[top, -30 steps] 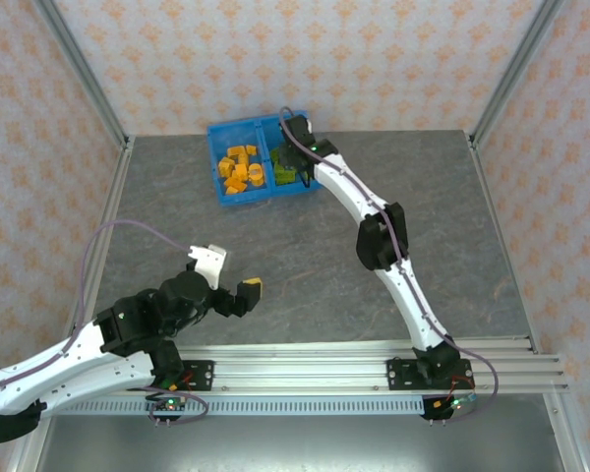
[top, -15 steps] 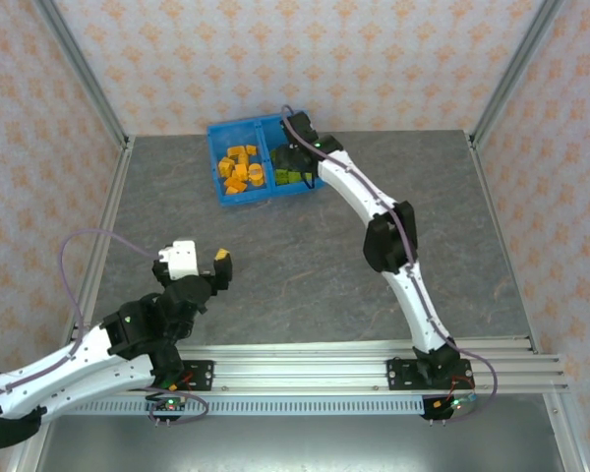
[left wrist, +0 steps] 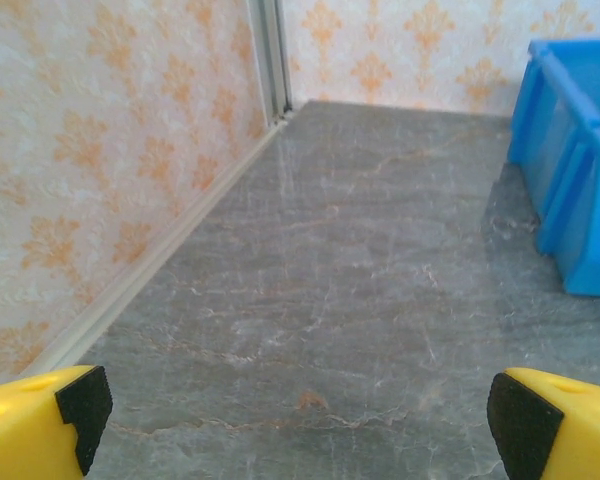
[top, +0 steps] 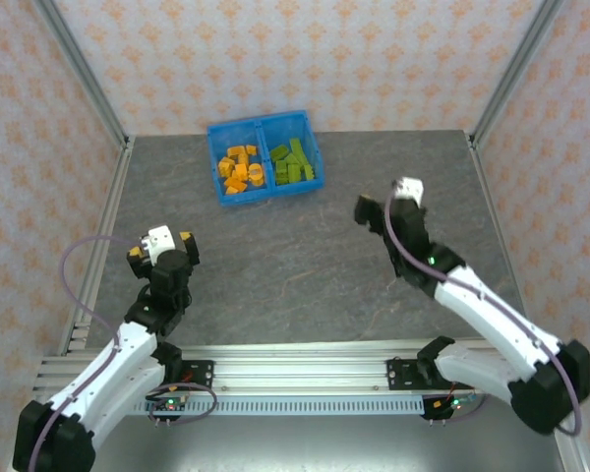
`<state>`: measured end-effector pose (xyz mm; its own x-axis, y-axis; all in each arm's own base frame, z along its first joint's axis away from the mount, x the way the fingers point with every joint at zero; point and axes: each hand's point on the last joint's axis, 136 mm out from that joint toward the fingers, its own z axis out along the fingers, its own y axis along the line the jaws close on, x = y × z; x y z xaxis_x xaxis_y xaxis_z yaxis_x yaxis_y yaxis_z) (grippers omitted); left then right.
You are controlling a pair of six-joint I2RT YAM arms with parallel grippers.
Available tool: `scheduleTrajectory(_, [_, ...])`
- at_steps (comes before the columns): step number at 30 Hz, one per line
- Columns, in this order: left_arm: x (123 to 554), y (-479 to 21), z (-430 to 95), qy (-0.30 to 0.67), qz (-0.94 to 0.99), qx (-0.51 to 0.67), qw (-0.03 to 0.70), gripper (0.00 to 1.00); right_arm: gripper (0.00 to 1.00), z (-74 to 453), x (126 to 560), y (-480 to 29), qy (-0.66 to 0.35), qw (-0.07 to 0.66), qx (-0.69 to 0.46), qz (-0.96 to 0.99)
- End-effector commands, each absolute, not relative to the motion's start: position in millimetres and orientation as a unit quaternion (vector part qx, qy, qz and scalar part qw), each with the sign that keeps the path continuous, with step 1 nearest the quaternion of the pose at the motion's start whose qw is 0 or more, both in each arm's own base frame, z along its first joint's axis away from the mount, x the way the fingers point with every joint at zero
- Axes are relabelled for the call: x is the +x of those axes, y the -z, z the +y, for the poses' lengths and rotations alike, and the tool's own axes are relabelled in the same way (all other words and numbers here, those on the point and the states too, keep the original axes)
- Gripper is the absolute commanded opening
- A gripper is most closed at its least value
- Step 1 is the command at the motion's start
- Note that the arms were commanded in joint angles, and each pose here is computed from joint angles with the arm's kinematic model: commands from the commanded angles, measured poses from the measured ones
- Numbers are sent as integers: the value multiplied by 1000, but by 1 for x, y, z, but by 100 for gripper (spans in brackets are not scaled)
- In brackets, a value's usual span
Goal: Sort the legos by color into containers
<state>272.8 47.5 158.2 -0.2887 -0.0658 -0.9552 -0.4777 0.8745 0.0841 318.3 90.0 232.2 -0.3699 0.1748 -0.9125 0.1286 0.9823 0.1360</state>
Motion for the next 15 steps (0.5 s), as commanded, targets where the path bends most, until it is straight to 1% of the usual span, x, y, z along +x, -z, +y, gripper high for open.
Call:
scheduleTrajectory(1, [293,-167,42,-134,765,-161,609,100,99,17,305,-220,156,599,158,769])
scheduleTrajectory(2, [296,-165,45,-140,763,-163,609,100,100,2,305,-211,190,597,159,763])
scheduleTrajectory(4, [305,-160,48,-150,771,-155,599,100,99,-24,311,-185,224,573,167,770])
scheduleTrajectory(6, [319,-156,44,-147,781,-138,591,100,99,-46,320,-159,222,539,195,789])
scheduleTrajectory(9, [340,-150,40,-139,786,-126,589,100,99,-64,342,-131,200,551,215,781])
scheduleTrajectory(10, [347,-146,41,-132,787,-127,589,100,99,-69,351,-129,195,560,218,775])
scheduleTrajectory(11, [353,-142,42,-127,789,-130,587,100,99,-69,357,-124,194,549,213,785])
scheduleTrajectory(12, [361,-138,43,-120,792,-130,585,100,99,-70,367,-120,178,533,222,797])
scheduleTrajectory(13, [369,-133,44,-117,796,-127,580,100,99,-66,374,-116,140,543,229,796])
scheduleTrajectory(14, [374,-125,45,-113,803,-128,571,100,99,-57,381,-108,103,559,204,797])
scheduleTrajectory(15, [380,-114,45,-103,812,-126,561,100,99,-51,384,-94,88,559,186,803])
